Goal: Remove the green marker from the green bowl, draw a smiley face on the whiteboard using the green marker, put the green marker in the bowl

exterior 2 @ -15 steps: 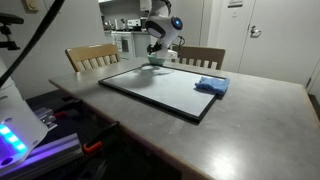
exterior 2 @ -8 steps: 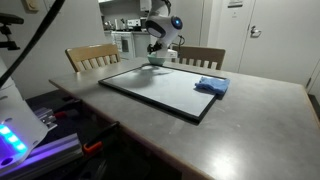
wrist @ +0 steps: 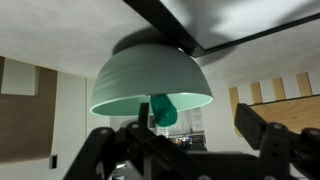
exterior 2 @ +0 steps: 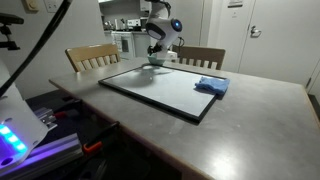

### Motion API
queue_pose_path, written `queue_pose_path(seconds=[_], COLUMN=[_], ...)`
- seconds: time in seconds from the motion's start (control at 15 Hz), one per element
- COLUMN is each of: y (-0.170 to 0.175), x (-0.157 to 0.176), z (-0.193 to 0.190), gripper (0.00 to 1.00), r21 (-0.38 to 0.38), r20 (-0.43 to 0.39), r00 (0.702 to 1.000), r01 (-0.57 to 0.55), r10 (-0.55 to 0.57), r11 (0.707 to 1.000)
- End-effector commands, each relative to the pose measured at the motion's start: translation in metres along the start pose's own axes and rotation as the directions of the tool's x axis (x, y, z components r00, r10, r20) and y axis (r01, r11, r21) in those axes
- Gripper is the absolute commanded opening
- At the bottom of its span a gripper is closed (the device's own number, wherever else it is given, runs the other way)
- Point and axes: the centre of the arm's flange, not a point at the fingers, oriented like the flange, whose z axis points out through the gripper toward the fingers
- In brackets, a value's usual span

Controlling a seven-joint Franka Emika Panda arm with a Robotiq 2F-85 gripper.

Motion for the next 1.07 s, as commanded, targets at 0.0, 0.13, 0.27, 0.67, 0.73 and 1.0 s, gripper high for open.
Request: queue_pose_path(seconds=[0.0,0.13,0.27,0.67,0.73,1.0], y=[0.01,0.013,0.016,0.027,0.028,0.034], x=[-0.006,-0.008,-0.006,-0.002,-0.002,-0.001], z=[0.011,0.015,0.016,0.019,0.019,0.021], gripper=[0.89,0.88,0.84,0.82,0.83,0.71], r21=[-0.018,-0.02,-0.026,-0.034,-0.036,-0.04], r20=[-0.013,-0.014,-0.019,-0.026,-0.026,-0.029], r00=[1.0,1.0,0.999,0.999,0.999,0.998], r01=[0.023,0.022,0.029,0.039,0.04,0.046], r10=[-0.023,-0.022,-0.029,-0.04,-0.041,-0.047], r11=[1.0,1.0,0.999,0.999,0.999,0.998])
